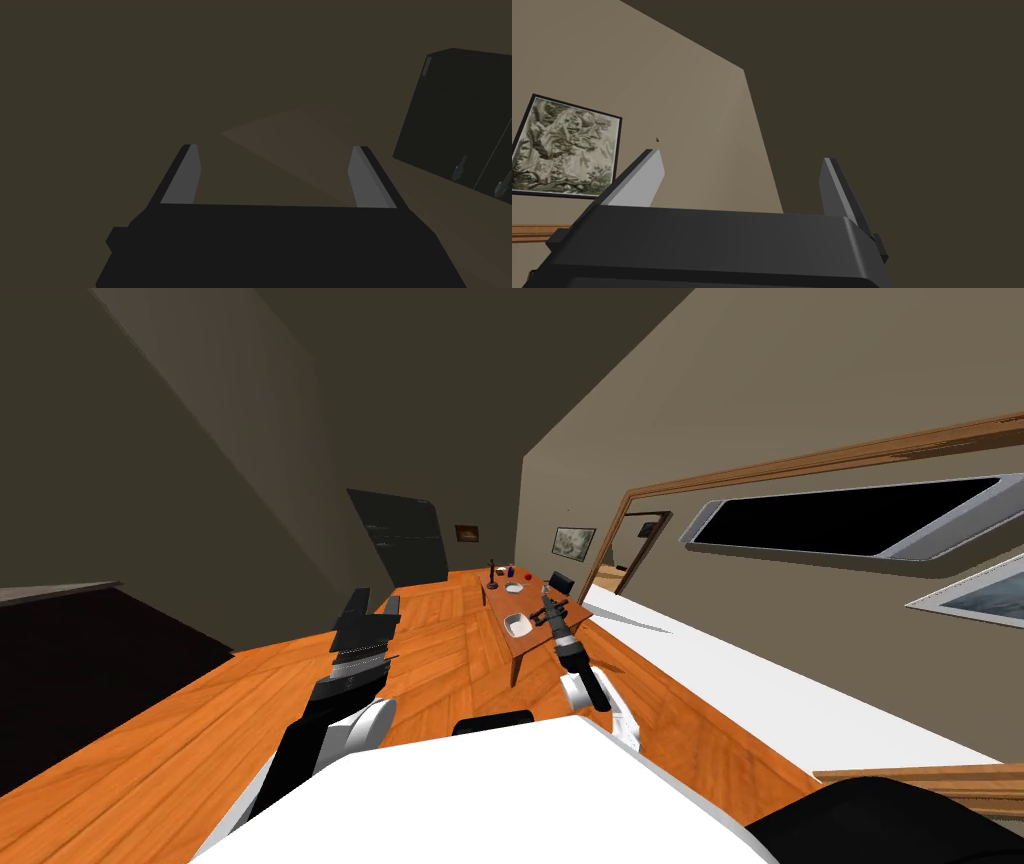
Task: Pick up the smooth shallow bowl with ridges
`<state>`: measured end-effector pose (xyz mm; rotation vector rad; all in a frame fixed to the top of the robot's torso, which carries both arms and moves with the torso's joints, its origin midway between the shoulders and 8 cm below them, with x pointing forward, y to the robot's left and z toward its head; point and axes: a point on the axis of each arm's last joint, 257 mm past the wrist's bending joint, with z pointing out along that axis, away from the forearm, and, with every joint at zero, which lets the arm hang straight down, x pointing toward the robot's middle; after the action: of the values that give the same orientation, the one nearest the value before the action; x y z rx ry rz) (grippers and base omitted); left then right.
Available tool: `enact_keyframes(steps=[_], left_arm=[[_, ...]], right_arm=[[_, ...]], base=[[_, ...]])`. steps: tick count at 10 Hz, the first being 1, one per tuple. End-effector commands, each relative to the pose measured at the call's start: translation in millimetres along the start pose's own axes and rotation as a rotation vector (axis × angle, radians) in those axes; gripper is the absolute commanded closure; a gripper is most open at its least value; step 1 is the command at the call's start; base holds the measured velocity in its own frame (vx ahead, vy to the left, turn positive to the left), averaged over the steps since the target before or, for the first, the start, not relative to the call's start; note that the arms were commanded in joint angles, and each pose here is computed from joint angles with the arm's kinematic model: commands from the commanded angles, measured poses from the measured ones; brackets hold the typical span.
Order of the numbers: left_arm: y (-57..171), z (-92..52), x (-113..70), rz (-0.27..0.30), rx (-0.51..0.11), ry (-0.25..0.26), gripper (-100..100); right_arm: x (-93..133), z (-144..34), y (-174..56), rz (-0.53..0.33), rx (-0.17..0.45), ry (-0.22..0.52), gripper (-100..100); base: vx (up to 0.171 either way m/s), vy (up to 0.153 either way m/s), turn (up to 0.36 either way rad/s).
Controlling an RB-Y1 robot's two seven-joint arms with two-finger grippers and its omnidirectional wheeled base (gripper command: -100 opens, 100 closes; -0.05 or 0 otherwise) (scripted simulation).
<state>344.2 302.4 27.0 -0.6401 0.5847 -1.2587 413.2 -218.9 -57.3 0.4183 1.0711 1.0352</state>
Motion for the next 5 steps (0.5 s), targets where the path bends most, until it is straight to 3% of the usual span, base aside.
enact_keyframes(steps=[1, 4, 5], left_arm=[[0.0, 0.0, 0.0, 0.0, 0.0, 0.0, 0], [0.0, -0.1, -0.1, 0.0, 0.0, 0.0, 0], [0.0, 0.0, 0.0, 0.0, 0.0, 0.0, 0]], right_arm=[[15.2, 3.3, -10.6, -0.023, 0.015, 0.035, -100], [52.2, 7.4, -27.4, -0.098, 0.031, 0.139, -100], [52.2, 7.4, -27.4, -0.098, 0.031, 0.139, -100]], base=[[-0.106, -0.033, 0.059], [-0.081, -0.01, 0.112], [-0.061, -0.012, 0.078]])
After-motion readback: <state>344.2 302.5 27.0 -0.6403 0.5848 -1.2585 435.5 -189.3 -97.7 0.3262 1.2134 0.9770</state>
